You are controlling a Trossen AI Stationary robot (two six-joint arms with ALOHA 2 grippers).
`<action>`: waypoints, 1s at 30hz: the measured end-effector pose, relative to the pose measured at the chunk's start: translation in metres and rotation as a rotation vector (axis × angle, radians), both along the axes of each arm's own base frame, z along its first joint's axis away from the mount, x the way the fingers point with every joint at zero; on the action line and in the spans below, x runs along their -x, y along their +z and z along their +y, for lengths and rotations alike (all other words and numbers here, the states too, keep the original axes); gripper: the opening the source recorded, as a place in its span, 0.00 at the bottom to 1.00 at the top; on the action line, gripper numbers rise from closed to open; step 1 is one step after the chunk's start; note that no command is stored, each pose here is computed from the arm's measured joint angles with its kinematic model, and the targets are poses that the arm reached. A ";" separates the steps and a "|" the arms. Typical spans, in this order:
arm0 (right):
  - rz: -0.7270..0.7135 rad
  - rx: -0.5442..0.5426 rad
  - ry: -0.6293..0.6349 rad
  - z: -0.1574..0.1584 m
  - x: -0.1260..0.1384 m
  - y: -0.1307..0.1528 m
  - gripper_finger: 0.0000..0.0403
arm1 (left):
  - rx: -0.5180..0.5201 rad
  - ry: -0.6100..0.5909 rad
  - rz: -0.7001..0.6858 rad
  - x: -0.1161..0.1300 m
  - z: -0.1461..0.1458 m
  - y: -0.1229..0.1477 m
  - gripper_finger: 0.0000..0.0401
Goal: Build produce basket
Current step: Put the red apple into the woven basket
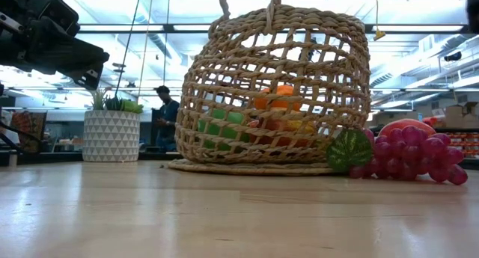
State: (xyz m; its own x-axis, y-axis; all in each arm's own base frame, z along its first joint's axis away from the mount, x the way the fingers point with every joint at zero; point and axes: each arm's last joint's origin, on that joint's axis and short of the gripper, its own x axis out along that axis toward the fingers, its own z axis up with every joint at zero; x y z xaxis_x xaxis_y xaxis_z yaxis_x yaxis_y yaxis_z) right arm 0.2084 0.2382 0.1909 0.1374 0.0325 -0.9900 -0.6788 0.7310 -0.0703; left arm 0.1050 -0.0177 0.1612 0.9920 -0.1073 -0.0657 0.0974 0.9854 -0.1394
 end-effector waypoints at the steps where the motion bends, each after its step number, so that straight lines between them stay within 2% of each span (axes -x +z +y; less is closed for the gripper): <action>1: -0.006 -0.010 -0.005 -0.002 -0.001 0.004 0.92 | 0.000 0.000 0.000 0.000 0.000 0.000 0.15; 6: -0.067 -0.052 -0.064 -0.011 -0.006 0.028 0.92 | 0.000 0.000 0.000 0.000 0.000 0.000 0.15; 13: -0.191 0.020 -0.145 -0.027 -0.019 0.072 0.92 | 0.000 0.000 0.000 0.000 0.000 0.000 0.16; 15: -0.232 0.010 -0.169 -0.029 -0.026 0.091 0.92 | 0.000 0.000 0.000 0.000 0.000 0.000 0.15; 22: -0.457 -0.156 -0.286 -0.039 -0.050 0.170 0.92 | 0.000 0.000 0.000 0.000 0.000 0.000 0.14; 30: -0.837 -0.312 -0.440 -0.084 -0.079 0.259 0.93 | 0.000 0.000 0.000 0.000 0.000 0.000 0.16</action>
State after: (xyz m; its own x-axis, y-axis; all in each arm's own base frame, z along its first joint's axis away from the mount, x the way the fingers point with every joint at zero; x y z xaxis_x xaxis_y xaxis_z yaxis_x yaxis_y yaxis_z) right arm 0.2870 0.1546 0.4504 0.8498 0.0537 -0.5244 -0.1626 0.9730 -0.1640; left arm 0.1050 -0.0177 0.1612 0.9921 -0.1070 -0.0654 0.0971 0.9855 -0.1394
